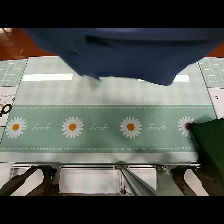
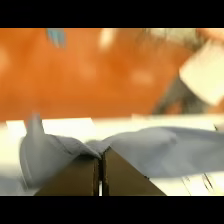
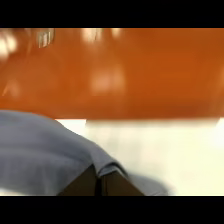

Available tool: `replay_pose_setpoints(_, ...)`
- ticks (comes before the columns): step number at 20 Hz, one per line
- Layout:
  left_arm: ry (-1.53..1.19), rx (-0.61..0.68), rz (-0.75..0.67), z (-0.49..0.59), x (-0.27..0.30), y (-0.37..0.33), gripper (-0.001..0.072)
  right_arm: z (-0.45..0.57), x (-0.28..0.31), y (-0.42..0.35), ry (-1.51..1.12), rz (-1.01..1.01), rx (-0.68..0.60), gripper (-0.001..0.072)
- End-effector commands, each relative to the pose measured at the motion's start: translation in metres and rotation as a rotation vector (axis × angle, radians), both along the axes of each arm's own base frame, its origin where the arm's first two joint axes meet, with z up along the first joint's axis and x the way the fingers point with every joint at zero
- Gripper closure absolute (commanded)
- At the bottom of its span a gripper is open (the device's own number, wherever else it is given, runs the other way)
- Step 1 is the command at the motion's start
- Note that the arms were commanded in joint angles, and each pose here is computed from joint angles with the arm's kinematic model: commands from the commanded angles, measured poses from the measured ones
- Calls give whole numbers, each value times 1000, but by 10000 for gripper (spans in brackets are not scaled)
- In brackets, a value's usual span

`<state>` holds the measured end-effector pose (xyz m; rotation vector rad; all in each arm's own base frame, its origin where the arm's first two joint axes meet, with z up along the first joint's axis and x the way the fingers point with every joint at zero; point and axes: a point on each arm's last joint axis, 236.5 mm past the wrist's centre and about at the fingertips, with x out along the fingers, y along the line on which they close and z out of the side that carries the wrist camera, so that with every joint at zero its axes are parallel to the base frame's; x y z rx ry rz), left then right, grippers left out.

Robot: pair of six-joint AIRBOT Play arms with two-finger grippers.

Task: Fold the shirts.

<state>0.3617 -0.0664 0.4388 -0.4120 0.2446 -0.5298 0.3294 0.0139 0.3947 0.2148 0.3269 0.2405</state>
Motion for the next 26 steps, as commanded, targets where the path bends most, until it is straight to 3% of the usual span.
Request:
replay_pose_setpoints(1, -197, 125, 159, 67, -73, 12, 689, 71, -62, -1, -194, -118, -158, 691)
replay_pose_setpoints(4, -249, 292, 424, 78, -129, 37, 688, 93, -106, -7, -262, -227, -226, 691)
replay_pose_setpoints(6, -313, 365, 495, 88, -171, 32, 688, 91, -129, -3, -257, -249, -254, 691)
replay_pose_setpoints(10, -332, 377, 621, 84, -250, 57, 689, 73, -157, 14, -212, -199, -254, 691)
replay_pose_setpoints(13, -228, 349, 639, 59, -266, 77, 688, 46, -152, 15, -116, -166, -230, 691)
replay_pose_setpoints(17, 8, 365, 605, -8, -206, 84, 689, -20, -108, 10, 84, -112, -161, 691)
replay_pose_setpoints(21, 374, 394, 520, -134, -100, 86, 688, -109, -46, 19, 333, 43, -61, 691)
replay_pose_setpoints(26, 697, 330, 390, -291, 27, 69, 688, -246, 53, -11, 630, 61, 32, 691)
